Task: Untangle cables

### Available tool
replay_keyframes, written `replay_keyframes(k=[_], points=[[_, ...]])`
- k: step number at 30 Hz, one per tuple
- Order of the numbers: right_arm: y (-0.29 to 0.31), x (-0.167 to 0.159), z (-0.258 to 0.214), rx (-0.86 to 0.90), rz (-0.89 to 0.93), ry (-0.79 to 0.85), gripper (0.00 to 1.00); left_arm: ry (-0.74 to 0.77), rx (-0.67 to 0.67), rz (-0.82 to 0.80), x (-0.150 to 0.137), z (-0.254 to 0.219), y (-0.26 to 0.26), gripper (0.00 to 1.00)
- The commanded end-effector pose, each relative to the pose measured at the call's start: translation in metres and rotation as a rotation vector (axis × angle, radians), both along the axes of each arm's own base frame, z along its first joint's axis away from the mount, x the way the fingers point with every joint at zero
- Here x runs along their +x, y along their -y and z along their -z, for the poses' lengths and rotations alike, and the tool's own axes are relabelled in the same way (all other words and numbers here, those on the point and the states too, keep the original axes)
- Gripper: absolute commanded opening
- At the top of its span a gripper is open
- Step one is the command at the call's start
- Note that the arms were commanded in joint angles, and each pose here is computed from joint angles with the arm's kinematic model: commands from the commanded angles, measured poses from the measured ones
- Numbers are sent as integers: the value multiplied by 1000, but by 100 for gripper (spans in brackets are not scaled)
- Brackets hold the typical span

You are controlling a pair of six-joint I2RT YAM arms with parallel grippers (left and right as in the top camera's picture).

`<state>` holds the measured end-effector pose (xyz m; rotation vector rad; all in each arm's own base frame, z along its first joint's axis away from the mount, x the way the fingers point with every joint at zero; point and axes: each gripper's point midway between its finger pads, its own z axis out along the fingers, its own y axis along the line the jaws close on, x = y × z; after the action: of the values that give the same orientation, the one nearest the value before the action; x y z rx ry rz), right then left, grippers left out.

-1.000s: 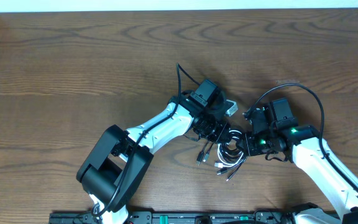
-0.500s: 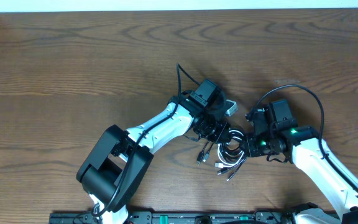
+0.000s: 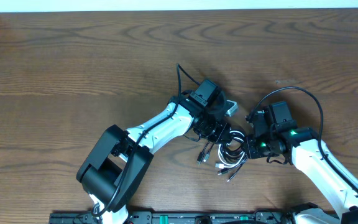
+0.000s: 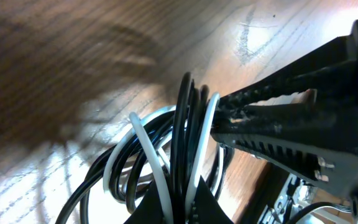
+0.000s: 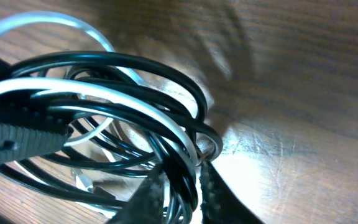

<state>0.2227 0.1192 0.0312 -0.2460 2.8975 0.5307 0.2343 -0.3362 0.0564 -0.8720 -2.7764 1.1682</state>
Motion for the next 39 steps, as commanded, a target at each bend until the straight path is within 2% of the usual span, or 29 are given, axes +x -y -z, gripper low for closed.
replay_keyframes(k=[1,7,11,18,23,26,30,35,39], points=[[0,-3,4,-11,-8,-10,12,-17,-29,4,-3,-6,3,7],[0,-3,4,-11,-7,-10,1,-17,-27,4,-3,-6,3,7],[3,-2,5,-30,1,-5,1,-11,-10,-2,-2,-3,0,7],[26,1,11,-145,133,-18,1,-14,5,-6,-2,-2,-2,7],[50,1,14,-242,309,-41,1,41,180,-59,6,20,-27,7],[78,-5,16,-340,515,-73,1,70,313,-87,9,32,-49,7],[102,-15,16,-414,704,-109,1,61,384,-91,5,37,-63,7],[98,-9,16,-367,718,-106,4,54,385,-89,3,37,-63,7],[67,5,15,-228,519,-77,11,55,385,-89,3,37,-63,7]])
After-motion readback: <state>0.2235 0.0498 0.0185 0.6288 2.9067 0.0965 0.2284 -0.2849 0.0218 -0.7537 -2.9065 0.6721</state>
